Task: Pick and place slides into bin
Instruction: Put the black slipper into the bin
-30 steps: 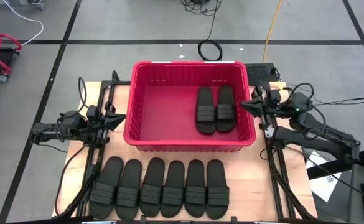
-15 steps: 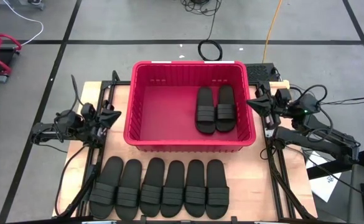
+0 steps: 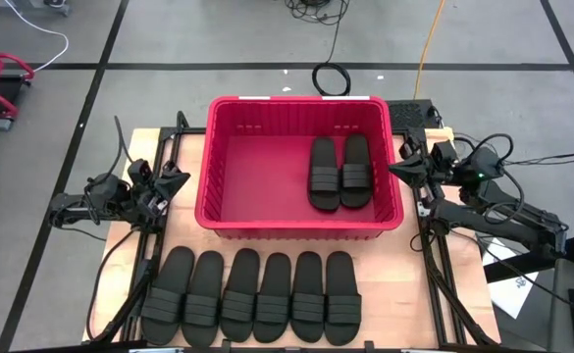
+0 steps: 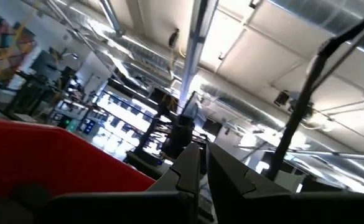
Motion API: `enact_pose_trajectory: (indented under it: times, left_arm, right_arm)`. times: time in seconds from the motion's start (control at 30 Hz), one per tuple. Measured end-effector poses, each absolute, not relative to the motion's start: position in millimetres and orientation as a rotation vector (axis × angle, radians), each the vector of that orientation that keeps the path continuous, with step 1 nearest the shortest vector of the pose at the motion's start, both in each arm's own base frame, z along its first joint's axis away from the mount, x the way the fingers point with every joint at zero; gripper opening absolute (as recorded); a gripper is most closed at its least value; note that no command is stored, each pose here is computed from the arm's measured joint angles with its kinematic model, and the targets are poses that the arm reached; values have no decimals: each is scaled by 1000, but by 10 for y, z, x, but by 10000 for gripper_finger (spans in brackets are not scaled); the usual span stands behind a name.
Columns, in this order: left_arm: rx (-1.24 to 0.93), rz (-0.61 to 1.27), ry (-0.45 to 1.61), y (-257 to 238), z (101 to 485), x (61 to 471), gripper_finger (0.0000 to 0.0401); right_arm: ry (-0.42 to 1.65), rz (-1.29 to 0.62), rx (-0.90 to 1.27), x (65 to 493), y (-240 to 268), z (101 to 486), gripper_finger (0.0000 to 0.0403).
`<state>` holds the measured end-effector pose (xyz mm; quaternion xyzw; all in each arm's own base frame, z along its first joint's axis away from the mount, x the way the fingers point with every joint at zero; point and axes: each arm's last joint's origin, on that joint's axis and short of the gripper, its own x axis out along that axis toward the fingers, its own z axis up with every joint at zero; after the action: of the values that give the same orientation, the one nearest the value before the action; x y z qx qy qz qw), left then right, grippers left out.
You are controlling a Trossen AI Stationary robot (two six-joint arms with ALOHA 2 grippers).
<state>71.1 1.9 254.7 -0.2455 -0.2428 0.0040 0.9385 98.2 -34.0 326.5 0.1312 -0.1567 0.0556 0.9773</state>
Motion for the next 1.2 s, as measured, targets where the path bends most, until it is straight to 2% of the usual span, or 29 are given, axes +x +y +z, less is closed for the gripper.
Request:
enact_pose_trajectory:
  times: [0.17, 0.3, 0.47, 0.57, 0.73, 0.93, 1.2]
  left_arm:
    - [-452, -113, -436, -21, 2522, 726, 30]
    - [-514, -135, -396, -26, 2492, 740, 30]
    - [-494, -115, -363, -25, 2459, 754, 30]
    - [-478, -40, -374, -5, 2453, 756, 30]
    - [-439, 59, -392, 21, 2453, 753, 30]
    - [-422, 221, -415, 65, 2448, 745, 30]
    - [-446, 261, -425, 78, 2447, 741, 30]
  right_arm:
    - [-304, 39, 300, 1008, -374, 3235, 0]
    - [-329, 30, 310, 1030, -389, 3256, 0]
    - [-384, 145, 308, 1039, -366, 3341, 0]
    - [-394, 224, 322, 1023, -324, 3498, 0]
    - [-264, 347, 339, 1014, -251, 3813, 0]
    - [-133, 465, 252, 960, -150, 4265, 0]
    - [256, 612, 435, 1023, -38, 4321, 0]
